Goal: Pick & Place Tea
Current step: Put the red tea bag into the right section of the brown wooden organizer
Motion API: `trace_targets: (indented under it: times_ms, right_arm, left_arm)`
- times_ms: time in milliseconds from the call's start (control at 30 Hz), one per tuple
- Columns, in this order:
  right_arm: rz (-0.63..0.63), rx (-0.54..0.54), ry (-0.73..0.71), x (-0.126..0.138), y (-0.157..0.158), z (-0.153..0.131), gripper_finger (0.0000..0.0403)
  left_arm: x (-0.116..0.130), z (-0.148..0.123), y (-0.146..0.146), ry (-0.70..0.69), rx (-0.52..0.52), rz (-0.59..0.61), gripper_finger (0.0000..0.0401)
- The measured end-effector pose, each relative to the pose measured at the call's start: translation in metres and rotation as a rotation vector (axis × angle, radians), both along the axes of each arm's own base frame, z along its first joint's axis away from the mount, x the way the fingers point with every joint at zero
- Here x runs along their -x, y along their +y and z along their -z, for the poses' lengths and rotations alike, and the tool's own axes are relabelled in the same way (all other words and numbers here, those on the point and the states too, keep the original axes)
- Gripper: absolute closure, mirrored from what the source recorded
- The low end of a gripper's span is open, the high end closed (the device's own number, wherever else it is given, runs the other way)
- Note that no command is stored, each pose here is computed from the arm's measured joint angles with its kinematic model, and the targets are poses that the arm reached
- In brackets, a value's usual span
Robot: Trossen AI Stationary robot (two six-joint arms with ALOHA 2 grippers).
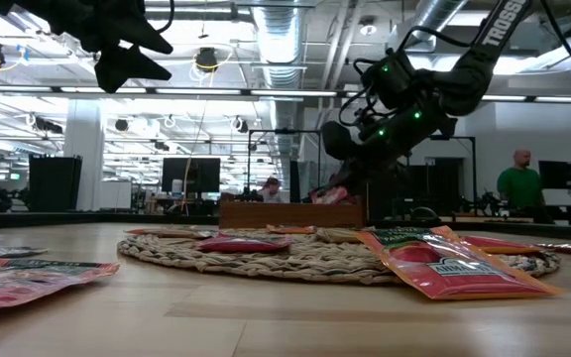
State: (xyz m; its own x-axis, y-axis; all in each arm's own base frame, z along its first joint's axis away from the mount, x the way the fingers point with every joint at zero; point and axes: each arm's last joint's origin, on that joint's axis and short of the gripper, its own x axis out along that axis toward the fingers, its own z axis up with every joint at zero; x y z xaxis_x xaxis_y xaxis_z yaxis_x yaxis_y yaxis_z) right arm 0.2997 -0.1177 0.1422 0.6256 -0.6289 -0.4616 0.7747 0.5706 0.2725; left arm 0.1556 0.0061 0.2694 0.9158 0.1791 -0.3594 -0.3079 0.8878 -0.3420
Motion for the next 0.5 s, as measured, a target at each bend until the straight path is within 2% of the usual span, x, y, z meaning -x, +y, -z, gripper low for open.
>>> trace_targets:
  times_ms: [500]
  right_arm:
    - [0.003,0.02,0.041,0.0029,-0.006,0.0019,0.0403]
  left_arm:
    - [0.0,0.0,-0.0001,0.001,-0.002,0.003,0.0185]
